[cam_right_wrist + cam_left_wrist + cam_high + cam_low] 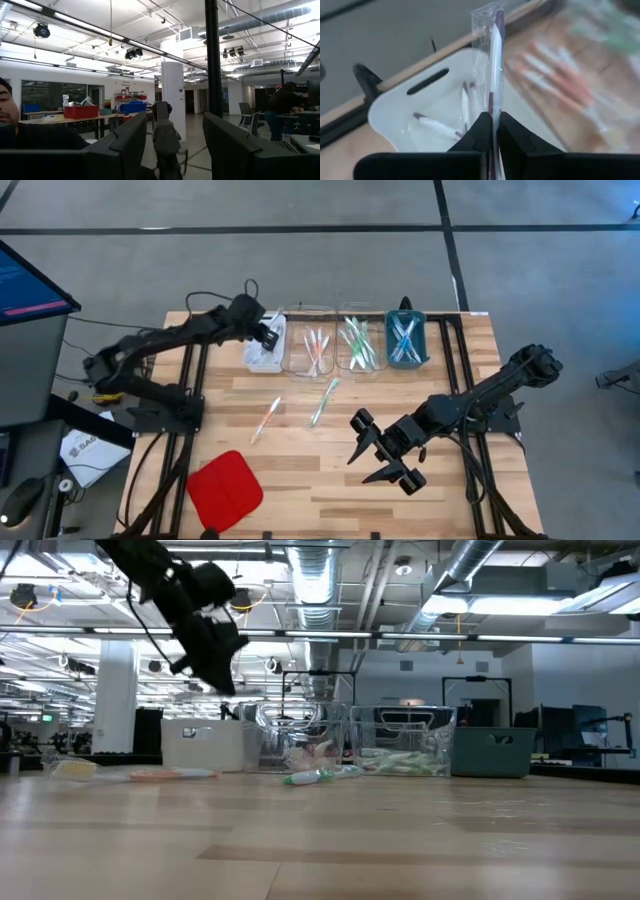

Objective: Pick & Place Toothbrushes
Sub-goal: Put the violet toothbrush into the white bin

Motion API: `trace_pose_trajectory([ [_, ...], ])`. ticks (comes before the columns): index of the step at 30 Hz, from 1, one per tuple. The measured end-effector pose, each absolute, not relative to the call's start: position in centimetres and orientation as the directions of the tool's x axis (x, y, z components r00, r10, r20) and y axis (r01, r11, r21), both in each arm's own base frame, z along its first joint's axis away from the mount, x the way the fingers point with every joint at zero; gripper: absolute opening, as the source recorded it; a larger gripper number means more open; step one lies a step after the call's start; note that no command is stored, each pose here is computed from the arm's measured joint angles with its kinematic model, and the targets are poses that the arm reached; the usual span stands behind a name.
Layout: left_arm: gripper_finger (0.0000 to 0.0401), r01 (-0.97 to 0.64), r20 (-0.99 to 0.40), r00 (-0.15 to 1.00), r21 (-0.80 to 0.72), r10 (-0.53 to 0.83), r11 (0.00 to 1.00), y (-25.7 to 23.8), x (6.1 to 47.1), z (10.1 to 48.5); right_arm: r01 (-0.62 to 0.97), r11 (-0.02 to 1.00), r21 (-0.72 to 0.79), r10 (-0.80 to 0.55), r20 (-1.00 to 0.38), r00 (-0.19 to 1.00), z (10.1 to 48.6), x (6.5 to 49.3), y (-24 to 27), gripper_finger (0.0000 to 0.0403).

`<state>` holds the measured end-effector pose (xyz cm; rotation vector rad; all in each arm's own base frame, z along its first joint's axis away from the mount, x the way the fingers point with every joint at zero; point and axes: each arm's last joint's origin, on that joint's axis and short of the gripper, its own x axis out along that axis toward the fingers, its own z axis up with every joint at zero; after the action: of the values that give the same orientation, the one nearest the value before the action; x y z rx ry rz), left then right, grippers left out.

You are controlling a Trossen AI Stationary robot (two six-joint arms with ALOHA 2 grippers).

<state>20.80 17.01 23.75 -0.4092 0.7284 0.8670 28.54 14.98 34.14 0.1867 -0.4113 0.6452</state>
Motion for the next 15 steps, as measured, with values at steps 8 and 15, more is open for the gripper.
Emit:
trace_pose_trajectory([
  [8,0.0010,-0.815,-0.779,0.378,-0.024,0.500,0.579,18.7,22.2,20.3,-0.617,0.786,0.044,0.546,0.417,0.726,34.0,28.6,15.0,0.0185],
  [15,0.0010,-0.850,-0.808,0.330,-0.030,0.488,0.525,18.9,22.5,18.6,-0.616,0.786,0.045,0.547,0.413,0.728,34.0,28.6,15.0,0.0188],
])
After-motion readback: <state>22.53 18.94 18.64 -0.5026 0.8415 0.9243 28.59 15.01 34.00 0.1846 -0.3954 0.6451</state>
